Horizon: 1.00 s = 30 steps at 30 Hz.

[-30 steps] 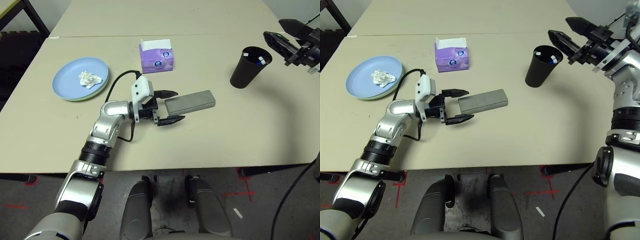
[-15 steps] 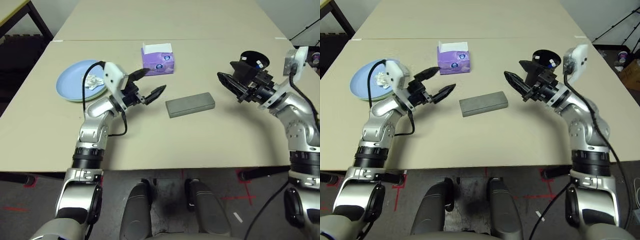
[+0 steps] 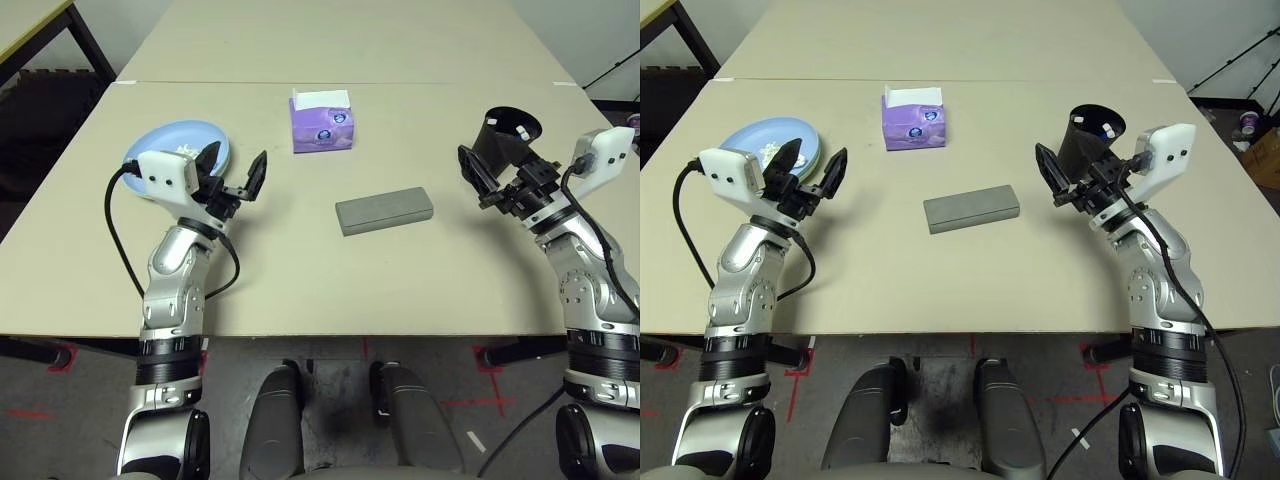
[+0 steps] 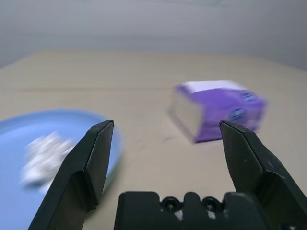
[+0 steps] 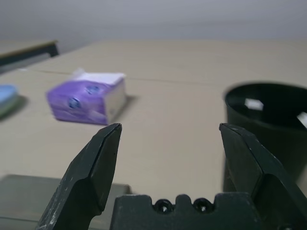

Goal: Organize and tidy the items on the table.

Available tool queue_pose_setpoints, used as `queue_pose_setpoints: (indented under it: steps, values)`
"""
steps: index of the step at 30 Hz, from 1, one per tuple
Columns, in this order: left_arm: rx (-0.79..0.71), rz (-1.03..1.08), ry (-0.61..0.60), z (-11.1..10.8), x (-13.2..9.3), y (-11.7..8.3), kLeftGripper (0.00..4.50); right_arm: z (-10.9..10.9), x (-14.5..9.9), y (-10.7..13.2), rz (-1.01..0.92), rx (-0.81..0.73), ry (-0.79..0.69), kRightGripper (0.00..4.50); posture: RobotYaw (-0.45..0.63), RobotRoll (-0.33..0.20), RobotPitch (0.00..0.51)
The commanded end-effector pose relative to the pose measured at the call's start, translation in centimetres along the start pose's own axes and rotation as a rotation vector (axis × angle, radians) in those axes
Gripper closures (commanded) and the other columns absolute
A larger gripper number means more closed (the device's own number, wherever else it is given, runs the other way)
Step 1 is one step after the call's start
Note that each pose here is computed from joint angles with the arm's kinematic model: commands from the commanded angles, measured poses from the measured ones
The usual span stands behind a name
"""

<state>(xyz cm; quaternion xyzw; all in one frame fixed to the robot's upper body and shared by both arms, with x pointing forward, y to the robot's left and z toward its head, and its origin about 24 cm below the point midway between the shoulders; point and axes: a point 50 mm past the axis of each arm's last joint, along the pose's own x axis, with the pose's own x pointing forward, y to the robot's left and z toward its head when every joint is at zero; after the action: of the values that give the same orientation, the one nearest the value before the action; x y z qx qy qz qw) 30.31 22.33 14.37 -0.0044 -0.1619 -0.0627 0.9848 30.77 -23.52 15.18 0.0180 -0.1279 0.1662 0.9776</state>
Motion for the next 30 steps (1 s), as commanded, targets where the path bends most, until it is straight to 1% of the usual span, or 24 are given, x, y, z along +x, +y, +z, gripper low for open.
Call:
queue_pose_setpoints:
  steps: [1, 2, 6, 10, 14, 19, 20, 24, 30]
  values:
    - [0.028, 0.059, 0.043, -0.5, -0.8, 1.0, 0.0, -0.6, -0.4, -0.8, -0.068, -0.025, 0.011, 0.02, -0.03, 0.0, 0.173]
    - [0.03, 0.066, 0.052, -0.6, -1.0, 1.2, 0.0, -0.9, -0.3, -1.0, -0.107, -0.03, 0.018, 0.02, -0.03, 0.0, 0.175]
    - [0.057, 0.221, 0.075, -1.0, -1.7, 3.8, 0.0, -1.7, -0.3, -1.5, -0.215, -0.046, 0.025, 0.02, -0.03, 0.0, 0.18]
    - [0.069, 0.313, 0.054, -0.7, -2.3, 5.1, 0.0, -2.0, -0.1, -2.1, -0.276, -0.048, 0.01, 0.02, -0.02, 0.0, 0.186]
    - [0.066, 0.33, 0.056, -0.7, -2.6, 5.6, 0.0, -2.1, 0.4, -2.7, -0.295, -0.054, 0.002, 0.02, -0.01, 0.0, 0.193]
    - [0.059, 0.303, 0.069, -0.7, -2.8, 6.0, 0.0, -2.2, 0.6, -2.9, -0.27, -0.061, -0.005, 0.02, -0.01, 0.0, 0.205]
    - [0.063, 0.296, 0.069, -0.6, -2.9, 6.3, 0.0, -2.2, 0.5, -3.0, -0.262, -0.062, -0.006, 0.02, -0.01, 0.0, 0.214]
    - [0.081, 0.276, 0.076, -0.2, -3.3, 7.1, 0.0, -1.9, -0.6, -4.0, -0.263, -0.077, -0.005, 0.02, -0.01, 0.0, 0.225]
    - [0.078, 0.259, 0.081, 0.1, -3.8, 7.7, 0.0, -1.6, -2.3, -5.5, -0.318, -0.1, 0.0, 0.02, -0.03, 0.0, 0.231]
